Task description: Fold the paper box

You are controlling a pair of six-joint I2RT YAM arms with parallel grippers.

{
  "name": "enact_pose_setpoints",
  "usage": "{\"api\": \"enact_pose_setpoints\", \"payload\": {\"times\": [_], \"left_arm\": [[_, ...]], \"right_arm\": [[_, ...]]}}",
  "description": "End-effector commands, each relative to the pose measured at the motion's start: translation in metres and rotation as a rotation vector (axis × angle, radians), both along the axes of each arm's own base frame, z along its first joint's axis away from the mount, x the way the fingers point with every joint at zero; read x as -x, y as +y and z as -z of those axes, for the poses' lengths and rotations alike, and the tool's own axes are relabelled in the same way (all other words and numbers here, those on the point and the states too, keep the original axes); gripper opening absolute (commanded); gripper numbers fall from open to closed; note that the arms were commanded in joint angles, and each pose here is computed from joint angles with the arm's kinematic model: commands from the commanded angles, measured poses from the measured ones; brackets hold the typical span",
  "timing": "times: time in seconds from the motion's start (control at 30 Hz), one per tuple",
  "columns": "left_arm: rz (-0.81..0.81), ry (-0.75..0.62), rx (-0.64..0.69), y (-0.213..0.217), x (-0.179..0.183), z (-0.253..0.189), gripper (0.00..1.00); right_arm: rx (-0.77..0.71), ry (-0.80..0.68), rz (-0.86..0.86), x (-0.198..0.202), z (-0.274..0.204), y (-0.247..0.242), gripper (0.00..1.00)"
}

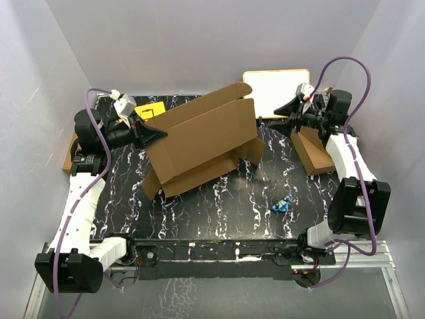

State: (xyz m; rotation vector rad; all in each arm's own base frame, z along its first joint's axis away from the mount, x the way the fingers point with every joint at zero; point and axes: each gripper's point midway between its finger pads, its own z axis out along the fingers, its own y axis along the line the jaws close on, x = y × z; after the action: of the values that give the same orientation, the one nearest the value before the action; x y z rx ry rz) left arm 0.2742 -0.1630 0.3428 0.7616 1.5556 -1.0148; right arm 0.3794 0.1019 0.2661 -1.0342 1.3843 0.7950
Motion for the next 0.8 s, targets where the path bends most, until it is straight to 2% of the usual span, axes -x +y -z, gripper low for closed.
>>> {"api": "enact_pose_setpoints", "payload": {"times": [0.0,0.17,0.27,0.43,0.77], "left_arm": [[0.012,-0.044,-0.005,-0.001,0.006,-0.011,0.00],[0.012,-0.056,-0.005,-0.001,0.005,-0.017,0.00],[0.013,-0.064,-0.001,-0.001,0.004,-0.021,0.00],[0.016,-0.063,0.001,-0.001,-0.001,-0.024,0.00],[0.012,-0.051,0.001,-0.001,-0.005,-0.022,0.00]], "right_arm": [[-0.029,0.118,0.147,-0.046,0.011,-0.011,0.55],[-0.020,0.189,0.119,-0.064,0.066,0.006,0.49],[-0.026,0.132,0.029,-0.053,0.079,0.022,0.48],[0.002,0.012,-0.102,-0.034,0.089,0.045,0.57],[0.015,-0.055,-0.216,-0.007,0.106,0.058,0.66]]}}
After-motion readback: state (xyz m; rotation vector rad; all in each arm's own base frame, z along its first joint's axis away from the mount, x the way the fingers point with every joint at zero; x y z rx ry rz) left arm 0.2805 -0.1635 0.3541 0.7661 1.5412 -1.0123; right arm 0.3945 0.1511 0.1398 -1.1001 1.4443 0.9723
